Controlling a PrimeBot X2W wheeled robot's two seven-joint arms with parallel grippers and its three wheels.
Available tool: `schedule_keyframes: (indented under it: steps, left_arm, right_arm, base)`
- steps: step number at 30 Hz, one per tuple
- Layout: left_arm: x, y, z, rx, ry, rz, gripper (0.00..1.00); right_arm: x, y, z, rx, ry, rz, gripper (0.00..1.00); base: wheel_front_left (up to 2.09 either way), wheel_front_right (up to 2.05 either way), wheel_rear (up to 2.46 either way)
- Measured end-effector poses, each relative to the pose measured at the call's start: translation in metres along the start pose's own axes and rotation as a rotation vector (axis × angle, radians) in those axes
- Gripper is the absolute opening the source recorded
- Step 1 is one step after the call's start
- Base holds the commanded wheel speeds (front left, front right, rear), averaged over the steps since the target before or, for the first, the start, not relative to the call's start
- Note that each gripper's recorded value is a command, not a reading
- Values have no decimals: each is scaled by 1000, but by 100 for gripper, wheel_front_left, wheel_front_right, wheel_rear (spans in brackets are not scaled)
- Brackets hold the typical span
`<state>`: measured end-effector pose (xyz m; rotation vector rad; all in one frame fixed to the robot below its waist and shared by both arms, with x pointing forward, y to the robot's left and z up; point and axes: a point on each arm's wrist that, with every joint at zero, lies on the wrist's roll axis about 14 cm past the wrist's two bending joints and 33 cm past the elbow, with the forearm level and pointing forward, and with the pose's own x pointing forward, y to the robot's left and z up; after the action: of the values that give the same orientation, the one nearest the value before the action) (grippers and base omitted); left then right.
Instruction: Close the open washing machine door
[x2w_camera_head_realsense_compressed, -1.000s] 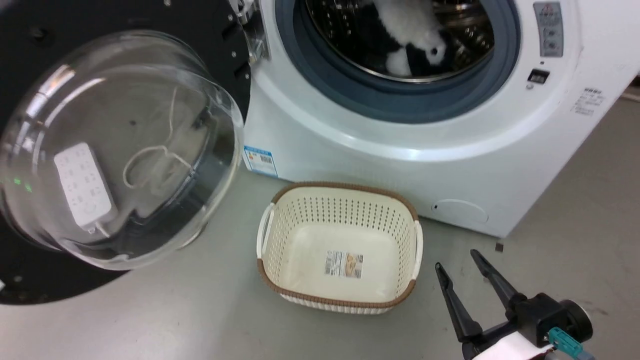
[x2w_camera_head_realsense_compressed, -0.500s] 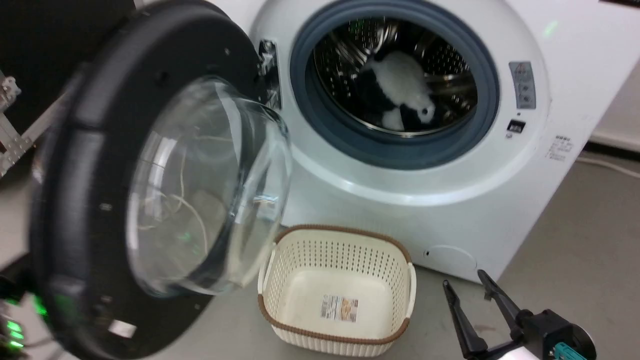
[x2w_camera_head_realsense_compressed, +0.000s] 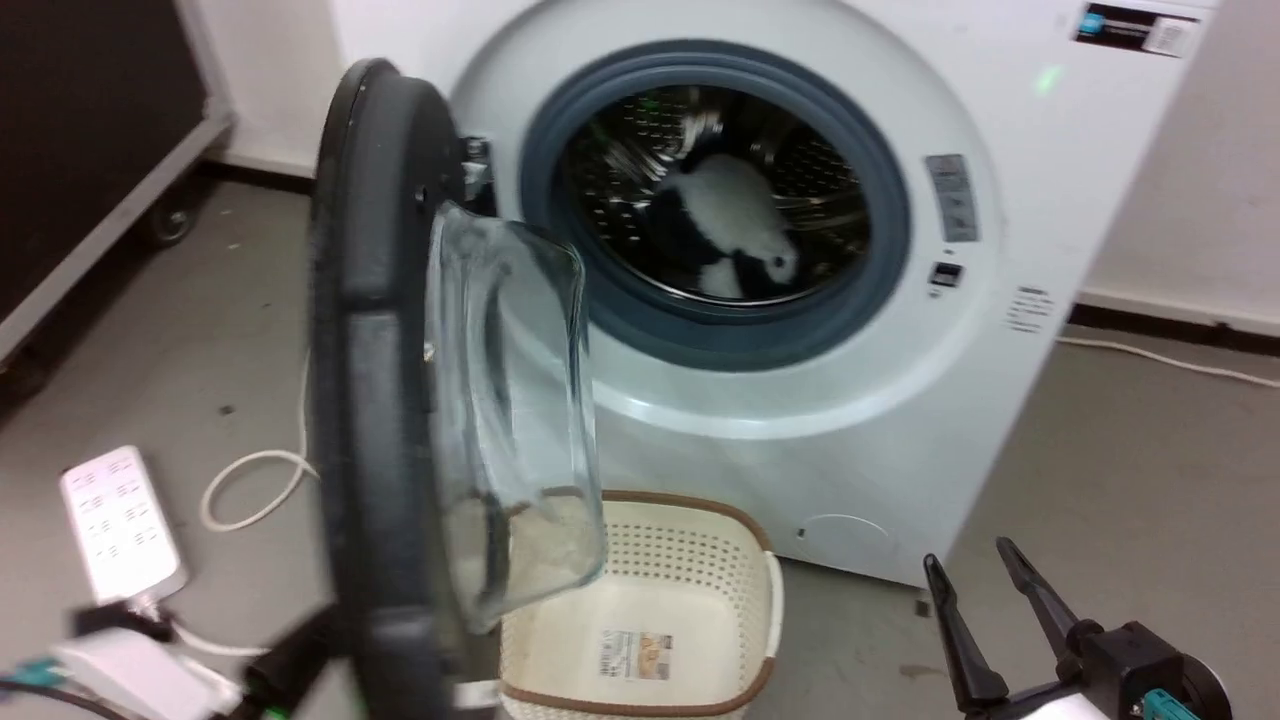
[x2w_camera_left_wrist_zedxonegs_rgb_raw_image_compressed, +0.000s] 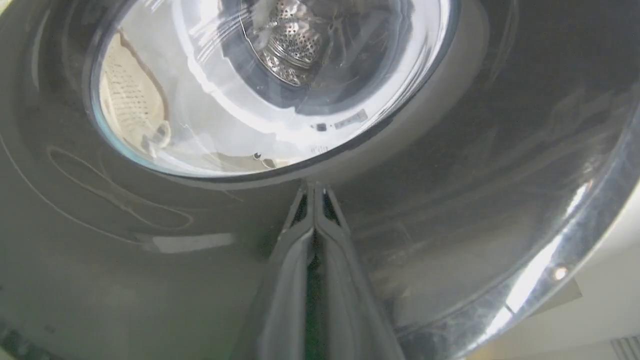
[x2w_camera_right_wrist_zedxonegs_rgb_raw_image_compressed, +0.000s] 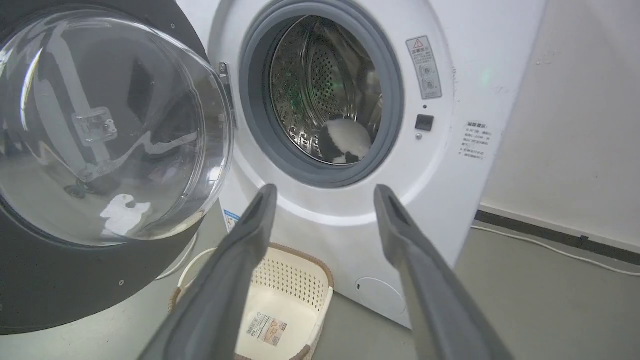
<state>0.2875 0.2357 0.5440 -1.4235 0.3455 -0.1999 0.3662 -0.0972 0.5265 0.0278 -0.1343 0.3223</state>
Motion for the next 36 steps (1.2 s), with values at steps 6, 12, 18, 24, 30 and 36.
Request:
schedule_keyframes:
  steps: [6,12,18,24,30,36]
  left_arm:
    - [38,0,-60,-89,118,-35,0]
    - [78,4,-118,-151,256,-29,0]
    - [146,1,-173,-171,362,-34,0]
    - [215,-14,-182,-255,284,-82,0]
    - [267,-25,-203,-367,242,-102,0]
    - [289,-26,-217,-366,214,-98,0]
  right_arm:
    - [-17,-20,-4,-8,14,-72,100]
    - [-39,-50,-9,-23,38,-169,100]
    - [-60,-95,-13,-48,69,-303,100]
    - [-76,-116,-27,-43,126,-387,100]
    - [-90,-129,-35,-42,168,-451,100]
    - [-96,-135,-36,-42,177,-478,100]
  base:
    - [0,0,0]
    - [0,0,0]
    - [0,0,0]
    - [0,0,0]
    - [0,0,0]
    - [0,0,0]
